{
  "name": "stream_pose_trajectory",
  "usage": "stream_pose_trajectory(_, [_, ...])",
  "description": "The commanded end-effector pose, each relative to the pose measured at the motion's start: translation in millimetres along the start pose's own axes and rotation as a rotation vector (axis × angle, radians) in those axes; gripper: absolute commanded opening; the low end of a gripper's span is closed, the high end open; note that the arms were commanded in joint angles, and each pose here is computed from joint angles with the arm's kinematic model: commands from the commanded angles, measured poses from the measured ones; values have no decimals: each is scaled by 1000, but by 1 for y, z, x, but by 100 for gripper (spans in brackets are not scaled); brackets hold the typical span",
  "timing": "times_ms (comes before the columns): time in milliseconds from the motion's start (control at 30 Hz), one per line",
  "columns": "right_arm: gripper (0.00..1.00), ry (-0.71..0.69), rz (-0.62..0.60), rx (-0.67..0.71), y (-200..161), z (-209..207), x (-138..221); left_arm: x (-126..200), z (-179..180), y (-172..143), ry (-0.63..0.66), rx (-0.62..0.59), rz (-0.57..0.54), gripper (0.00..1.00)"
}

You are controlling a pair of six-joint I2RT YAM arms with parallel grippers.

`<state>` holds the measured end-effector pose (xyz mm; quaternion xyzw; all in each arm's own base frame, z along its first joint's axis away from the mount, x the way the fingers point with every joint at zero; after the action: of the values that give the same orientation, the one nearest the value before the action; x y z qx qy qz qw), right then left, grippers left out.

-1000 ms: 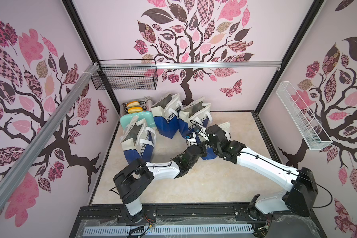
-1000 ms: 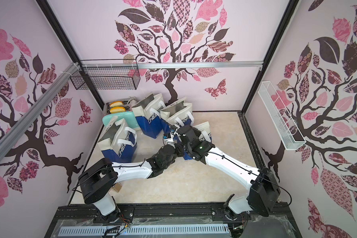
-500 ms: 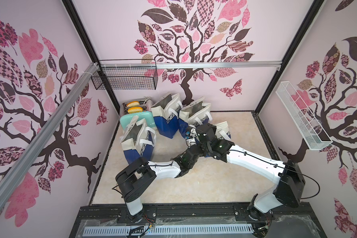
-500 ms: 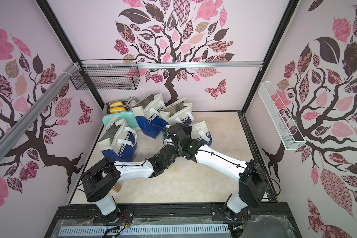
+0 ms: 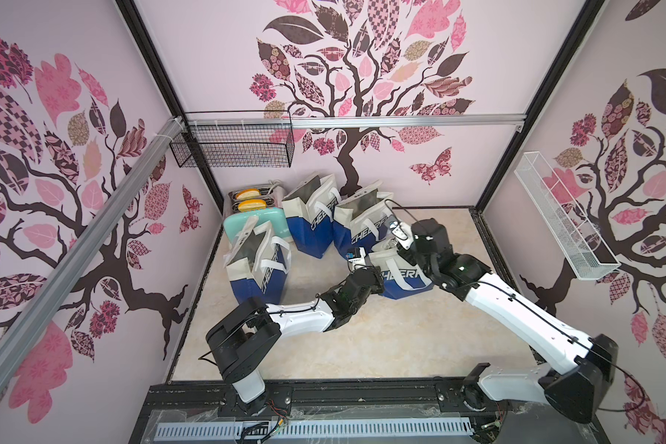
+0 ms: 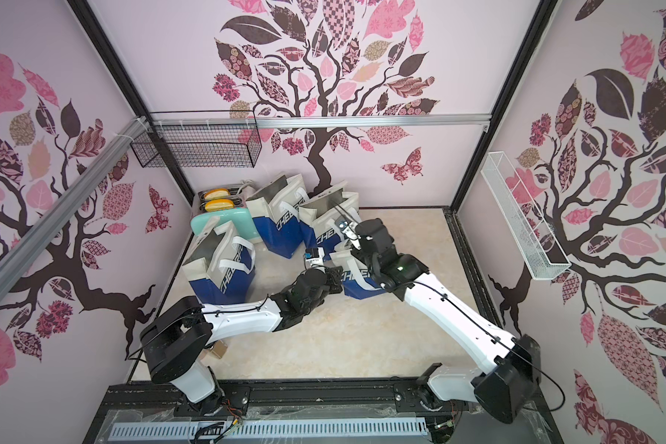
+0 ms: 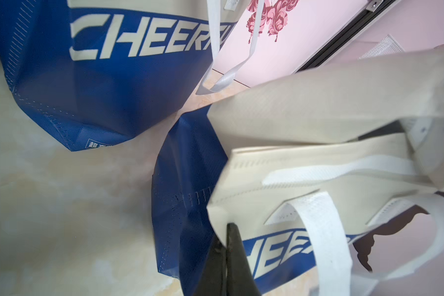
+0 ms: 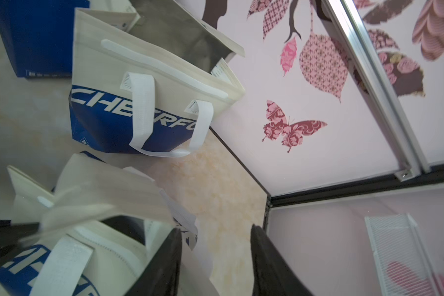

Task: Open the takeout bag
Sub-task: Open the takeout bag at the center of the board.

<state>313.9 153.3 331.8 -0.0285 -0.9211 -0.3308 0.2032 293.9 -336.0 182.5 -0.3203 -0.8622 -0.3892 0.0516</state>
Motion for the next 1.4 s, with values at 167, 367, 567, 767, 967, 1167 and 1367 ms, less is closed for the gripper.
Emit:
stream_pose_trajectory(167, [55, 123, -78, -92, -13, 22, 11, -3, 11, -17, 70, -64, 94, 0])
stream_pose_trajectory(367, [57, 19, -115, -162, -20, 7, 27, -2, 6, -12, 69, -78, 93, 0])
stream_pose_trajectory(567, [57, -106, -124, -160, -28, -21, 56, -1, 4, -10, 67, -79, 89, 0])
stream_pose_trajectory(767, [58, 94, -169, -142, -36, 2, 77, -3, 0, -7, 59, -80, 84, 0])
stream_pose_trajectory(967, [57, 218, -181, -108, -42, 27, 72, -3, -2, -6, 57, -78, 83, 0])
stream_pose_trajectory(1167, [58, 247, -190, -110, -37, 34, 64, -2, -3, -5, 52, -80, 79, 0])
stream_pose_trajectory(1367, [60, 220, -155, -117, -32, 36, 45, -1, -4, -4, 49, -82, 77, 0])
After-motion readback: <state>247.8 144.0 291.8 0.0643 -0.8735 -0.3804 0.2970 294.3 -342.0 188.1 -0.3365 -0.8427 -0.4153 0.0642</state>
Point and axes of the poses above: each gripper's point midway between its finger pads, its own x axis back along the fingers, its own z axis along the line the jaws close on, y = z × x, the point moved 5 cm from there along x, back along the fingers, and after that the axes turned 8 degrees about x, right-handed, at the moved point
